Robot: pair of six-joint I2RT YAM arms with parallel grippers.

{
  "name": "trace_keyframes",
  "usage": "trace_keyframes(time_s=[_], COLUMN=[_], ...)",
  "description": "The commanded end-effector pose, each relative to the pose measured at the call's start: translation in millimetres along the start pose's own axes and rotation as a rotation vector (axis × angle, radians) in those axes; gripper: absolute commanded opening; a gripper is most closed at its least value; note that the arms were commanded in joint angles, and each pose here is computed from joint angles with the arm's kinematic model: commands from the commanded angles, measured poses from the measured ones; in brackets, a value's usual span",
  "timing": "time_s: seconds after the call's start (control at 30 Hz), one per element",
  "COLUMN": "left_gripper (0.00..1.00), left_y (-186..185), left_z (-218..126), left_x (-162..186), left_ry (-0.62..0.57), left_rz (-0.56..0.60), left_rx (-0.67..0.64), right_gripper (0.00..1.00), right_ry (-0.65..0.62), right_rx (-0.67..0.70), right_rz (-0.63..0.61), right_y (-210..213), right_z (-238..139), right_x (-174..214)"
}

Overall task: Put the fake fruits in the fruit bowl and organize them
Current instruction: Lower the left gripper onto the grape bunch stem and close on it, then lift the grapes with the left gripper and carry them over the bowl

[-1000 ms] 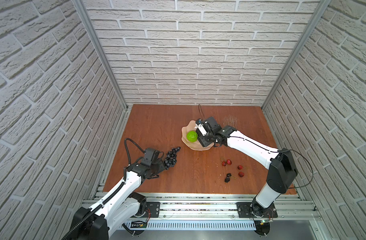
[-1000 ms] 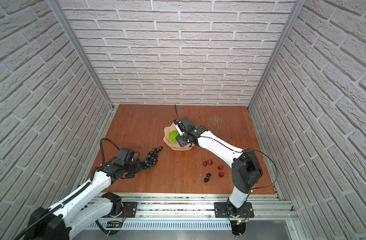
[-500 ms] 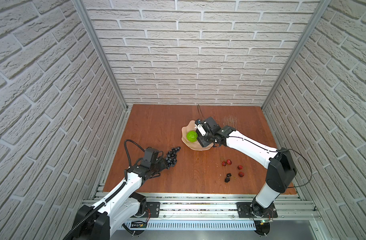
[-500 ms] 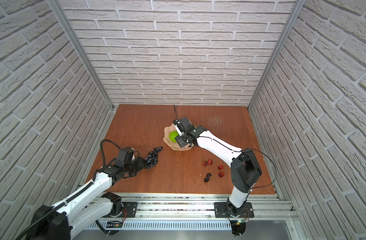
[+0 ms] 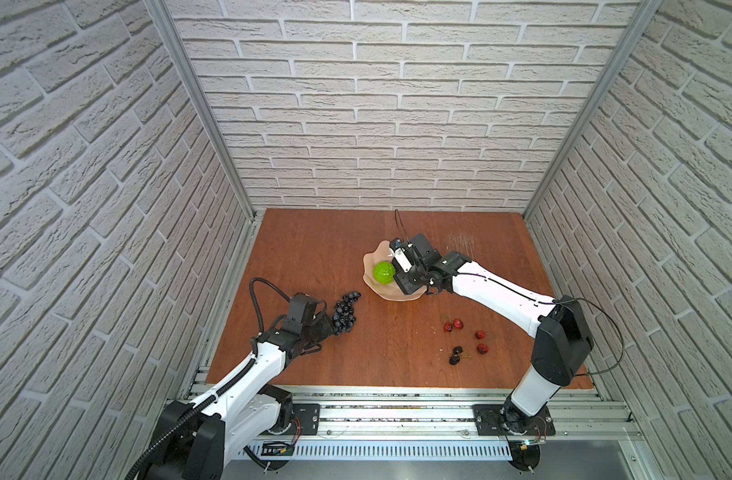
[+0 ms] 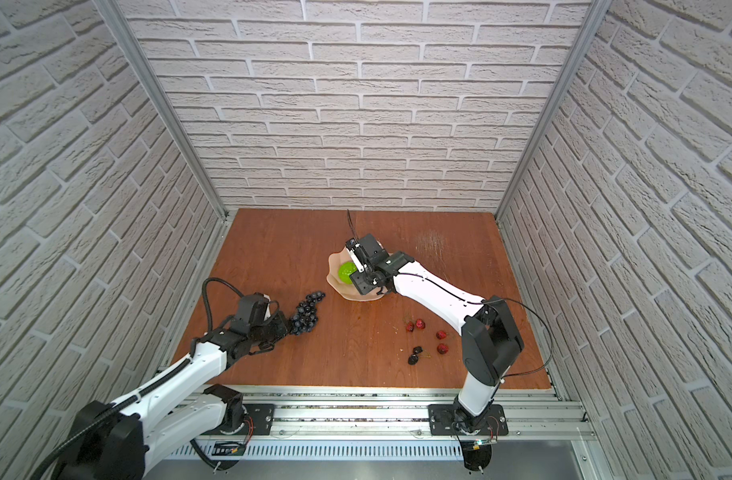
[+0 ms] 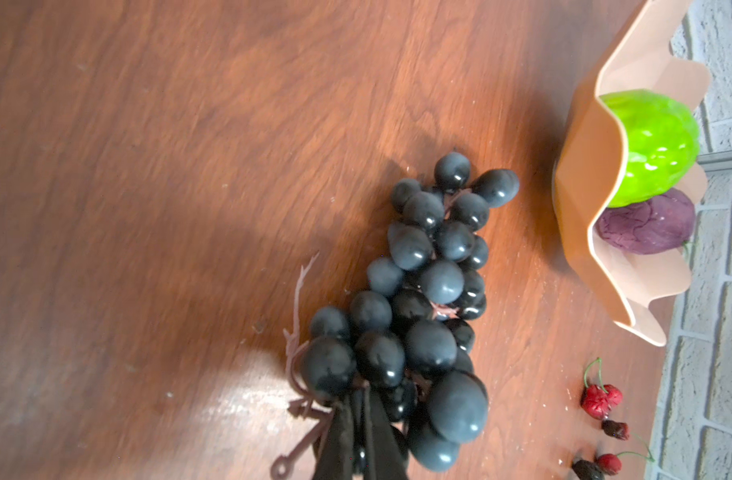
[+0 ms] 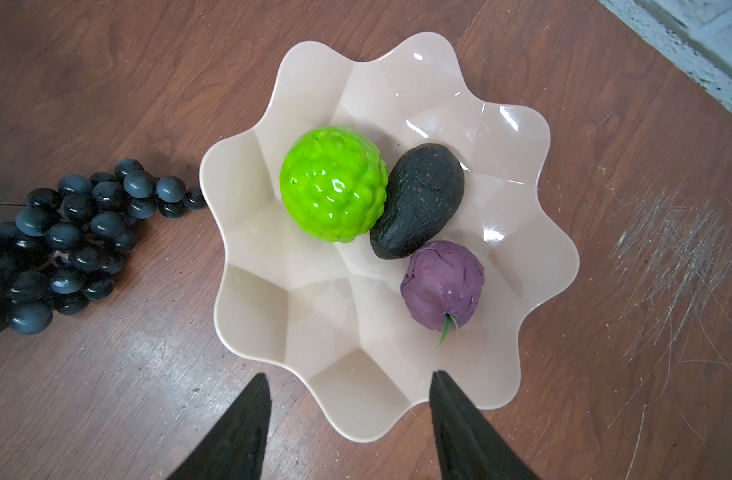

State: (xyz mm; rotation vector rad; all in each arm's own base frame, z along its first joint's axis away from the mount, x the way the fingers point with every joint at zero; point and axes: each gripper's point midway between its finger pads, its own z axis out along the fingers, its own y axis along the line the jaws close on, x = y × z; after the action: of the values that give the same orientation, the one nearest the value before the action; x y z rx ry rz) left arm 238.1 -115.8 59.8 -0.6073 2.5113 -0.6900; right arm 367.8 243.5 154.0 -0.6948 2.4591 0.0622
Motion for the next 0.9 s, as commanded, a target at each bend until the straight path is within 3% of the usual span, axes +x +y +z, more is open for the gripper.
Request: trace_keyframes(time_s=[0.0, 0.33, 0.6, 0.87], left_gripper=[0.03, 0.00, 0.00, 0.00], left_y=[-10, -35, -87, -140], left_z=[-7, -39, -77, -101], left_x=[-6, -14, -38, -60], left_ry=[-0.020, -0.001, -0.016, 0.009], left_rz=[0.012, 0.062, 0.147, 0.235], left_rx=[0.038, 0.068, 0.154, 0.239], right_gripper=[0.63, 0.63, 0.63, 0.63], right_ry=[-0.040, -0.057, -0.080, -0.121], right_rx=[-0.006, 0.007, 0.009, -0.077], right_rz=[0.011, 0.006, 0.009, 0.143], right_y=[5, 2, 0, -22], right_z=[-4, -8, -15, -28], right_x=[-10, -13, -17, -21])
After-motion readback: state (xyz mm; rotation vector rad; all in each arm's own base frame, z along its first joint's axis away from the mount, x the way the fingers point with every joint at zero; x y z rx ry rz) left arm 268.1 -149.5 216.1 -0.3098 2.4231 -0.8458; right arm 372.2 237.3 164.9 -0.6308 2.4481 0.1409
